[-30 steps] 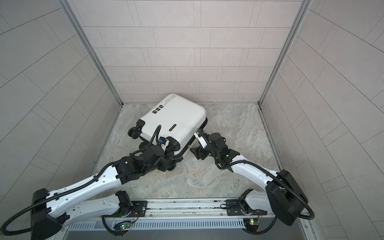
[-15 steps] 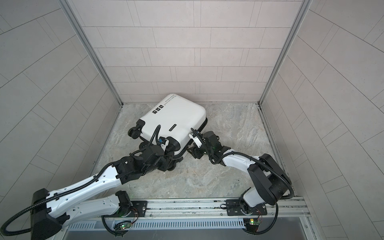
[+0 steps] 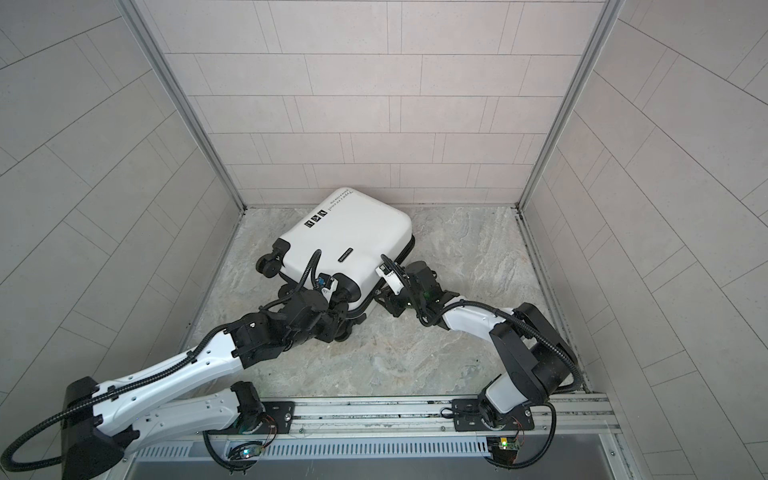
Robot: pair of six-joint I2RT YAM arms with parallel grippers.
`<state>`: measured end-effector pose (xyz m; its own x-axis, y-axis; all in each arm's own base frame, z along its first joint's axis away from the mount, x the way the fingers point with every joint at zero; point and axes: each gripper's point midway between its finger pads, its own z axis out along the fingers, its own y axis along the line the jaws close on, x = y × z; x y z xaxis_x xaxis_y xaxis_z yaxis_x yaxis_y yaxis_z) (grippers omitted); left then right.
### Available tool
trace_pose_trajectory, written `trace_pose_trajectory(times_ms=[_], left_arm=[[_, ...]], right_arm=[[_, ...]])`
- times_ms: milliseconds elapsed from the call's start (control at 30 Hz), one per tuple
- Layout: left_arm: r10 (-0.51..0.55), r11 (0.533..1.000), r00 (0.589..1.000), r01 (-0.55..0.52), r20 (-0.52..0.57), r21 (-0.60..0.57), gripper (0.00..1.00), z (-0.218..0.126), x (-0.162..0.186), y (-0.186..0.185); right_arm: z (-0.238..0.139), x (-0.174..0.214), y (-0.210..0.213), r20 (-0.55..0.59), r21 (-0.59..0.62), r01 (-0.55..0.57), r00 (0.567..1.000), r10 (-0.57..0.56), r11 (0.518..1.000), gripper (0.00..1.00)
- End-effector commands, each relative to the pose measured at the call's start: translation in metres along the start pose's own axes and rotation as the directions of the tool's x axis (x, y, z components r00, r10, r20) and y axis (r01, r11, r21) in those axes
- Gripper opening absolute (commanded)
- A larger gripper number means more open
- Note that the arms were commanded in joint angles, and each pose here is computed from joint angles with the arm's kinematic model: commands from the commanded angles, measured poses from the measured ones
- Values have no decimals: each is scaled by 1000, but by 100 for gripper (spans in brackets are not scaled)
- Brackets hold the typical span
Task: Pack the luggage
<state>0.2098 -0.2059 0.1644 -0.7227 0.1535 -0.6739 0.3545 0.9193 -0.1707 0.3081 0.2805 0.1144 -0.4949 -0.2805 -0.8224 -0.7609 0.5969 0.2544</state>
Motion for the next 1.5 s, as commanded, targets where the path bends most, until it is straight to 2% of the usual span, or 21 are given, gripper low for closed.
trace_pose_trajectory(times_ms=[0,500,900,1467], left_arm=[[-119,987,987,129,104,-95,0,-5,-19,24],[-121,987,987,131,105,-92,0,-6,-19,24],[-119,987,987,130,111,-95,0,-10,-20,26],[-120,987,986,130,114,-91,0,-12,-20,26]], right_arm=[[0,-26,3,74,-17,31,997,-30,999,29],[1,-23,4,48,-22,17,999,-16,1000,0],[-5,-22,-15,34,100,-2,999,-1,995,0],[-15,-26,-54,55,261,-72,997,59,963,0]])
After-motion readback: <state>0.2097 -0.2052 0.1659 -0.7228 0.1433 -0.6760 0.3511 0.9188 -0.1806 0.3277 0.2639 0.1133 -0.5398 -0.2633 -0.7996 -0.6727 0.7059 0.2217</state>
